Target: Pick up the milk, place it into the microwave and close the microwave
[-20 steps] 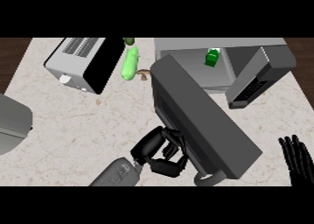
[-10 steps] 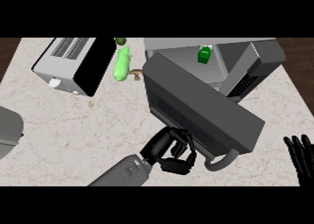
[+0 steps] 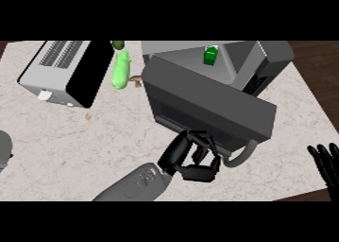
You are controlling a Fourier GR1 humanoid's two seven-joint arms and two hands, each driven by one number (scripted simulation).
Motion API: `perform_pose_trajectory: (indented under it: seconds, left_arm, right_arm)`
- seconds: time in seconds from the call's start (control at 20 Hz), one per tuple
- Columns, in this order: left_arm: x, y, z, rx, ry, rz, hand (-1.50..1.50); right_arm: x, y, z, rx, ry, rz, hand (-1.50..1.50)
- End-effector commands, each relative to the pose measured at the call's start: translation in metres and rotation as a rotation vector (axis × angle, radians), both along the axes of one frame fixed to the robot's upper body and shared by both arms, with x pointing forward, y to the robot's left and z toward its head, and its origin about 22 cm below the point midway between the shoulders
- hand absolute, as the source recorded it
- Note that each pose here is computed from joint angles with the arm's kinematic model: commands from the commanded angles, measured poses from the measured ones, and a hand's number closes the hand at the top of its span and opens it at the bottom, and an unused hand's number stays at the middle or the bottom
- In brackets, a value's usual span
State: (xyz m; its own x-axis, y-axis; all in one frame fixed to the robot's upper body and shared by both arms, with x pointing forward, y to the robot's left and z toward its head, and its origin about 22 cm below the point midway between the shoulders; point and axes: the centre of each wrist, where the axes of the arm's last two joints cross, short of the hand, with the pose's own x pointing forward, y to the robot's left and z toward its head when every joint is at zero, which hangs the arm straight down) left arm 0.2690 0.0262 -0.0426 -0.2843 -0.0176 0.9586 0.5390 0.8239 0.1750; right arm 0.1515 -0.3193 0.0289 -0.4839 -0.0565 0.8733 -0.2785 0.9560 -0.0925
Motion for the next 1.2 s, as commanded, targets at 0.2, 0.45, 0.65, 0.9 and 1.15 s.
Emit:
perform_pose_trajectory:
  seconds: [0.2, 0.45, 0.65, 0.9, 1.15]
  left_arm:
    - [0.020, -0.012, 0.029, -0.096, -0.014, 0.200, 1.50]
    - [0.031, -0.017, 0.041, -0.102, 0.024, 0.272, -1.50]
    - [0.042, -0.015, 0.043, -0.077, 0.033, 0.343, -1.50]
    - [0.055, -0.017, 0.060, -0.153, 0.064, 0.415, -1.50]
    - [0.068, -0.019, 0.075, -0.187, 0.053, 0.457, -1.50]
  right_arm:
    - [0.007, -0.008, 0.029, -0.076, -0.035, 0.032, -1.50]
    - [0.015, -0.015, 0.043, -0.069, -0.076, 0.028, -1.50]
    - [0.025, -0.037, 0.083, -0.279, -0.205, -0.081, -1.50]
    - [0.032, -0.045, 0.109, -0.430, -0.290, -0.131, 1.50]
    - [0.038, -0.048, 0.123, -0.465, -0.327, -0.156, 1.50]
